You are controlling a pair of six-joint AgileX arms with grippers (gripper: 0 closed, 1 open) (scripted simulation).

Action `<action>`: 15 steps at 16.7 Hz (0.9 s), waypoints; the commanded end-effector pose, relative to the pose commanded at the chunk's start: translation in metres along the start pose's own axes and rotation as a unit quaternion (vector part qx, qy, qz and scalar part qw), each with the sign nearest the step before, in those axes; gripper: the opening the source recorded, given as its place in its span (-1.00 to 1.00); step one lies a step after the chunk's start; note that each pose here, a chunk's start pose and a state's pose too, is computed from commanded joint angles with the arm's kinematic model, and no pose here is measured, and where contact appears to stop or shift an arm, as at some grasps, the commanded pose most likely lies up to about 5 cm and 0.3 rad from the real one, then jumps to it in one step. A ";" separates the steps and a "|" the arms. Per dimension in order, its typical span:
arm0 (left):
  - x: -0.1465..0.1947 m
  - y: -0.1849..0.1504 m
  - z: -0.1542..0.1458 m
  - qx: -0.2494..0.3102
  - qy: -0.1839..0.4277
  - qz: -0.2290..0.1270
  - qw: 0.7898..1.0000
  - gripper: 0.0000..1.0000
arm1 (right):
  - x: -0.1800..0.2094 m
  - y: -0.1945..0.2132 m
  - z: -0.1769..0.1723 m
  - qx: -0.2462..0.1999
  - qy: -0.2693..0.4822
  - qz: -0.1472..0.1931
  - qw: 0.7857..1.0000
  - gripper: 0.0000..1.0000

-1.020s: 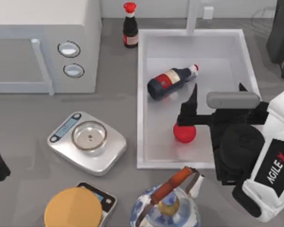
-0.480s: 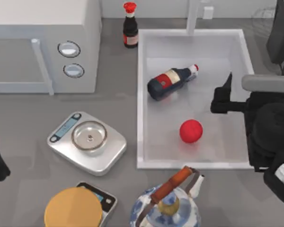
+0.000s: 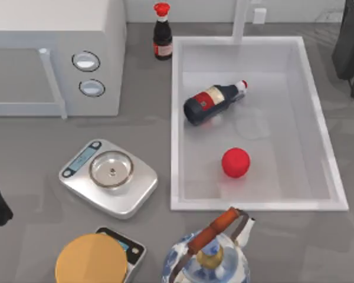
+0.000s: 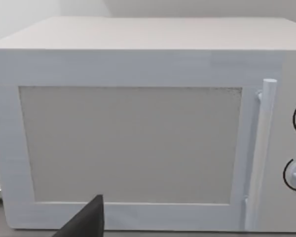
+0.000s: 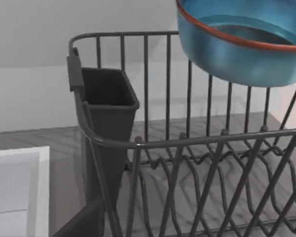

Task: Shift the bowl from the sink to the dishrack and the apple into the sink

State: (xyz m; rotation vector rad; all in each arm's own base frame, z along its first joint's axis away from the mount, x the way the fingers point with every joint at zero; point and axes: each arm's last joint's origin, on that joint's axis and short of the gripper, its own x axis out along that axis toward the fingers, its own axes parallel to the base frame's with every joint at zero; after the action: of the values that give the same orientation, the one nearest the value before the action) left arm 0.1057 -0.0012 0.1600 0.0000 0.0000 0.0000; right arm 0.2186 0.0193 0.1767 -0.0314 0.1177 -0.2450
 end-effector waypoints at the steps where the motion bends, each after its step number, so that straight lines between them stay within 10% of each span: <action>1: 0.000 0.000 0.000 0.000 0.000 0.000 1.000 1.00 | -0.013 -0.012 0.004 0.005 -0.005 0.001 1.000 1.00; 15: 0.000 0.000 0.000 0.000 0.000 0.000 1.000 1.00 | -0.102 -0.046 -0.030 0.016 -0.059 0.122 0.991 1.00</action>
State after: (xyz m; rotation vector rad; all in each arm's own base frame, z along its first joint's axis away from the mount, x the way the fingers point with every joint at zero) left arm 0.1057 -0.0012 0.1600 0.0000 0.0000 0.0000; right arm 0.1057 -0.0012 0.1600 0.0000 0.0000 0.0000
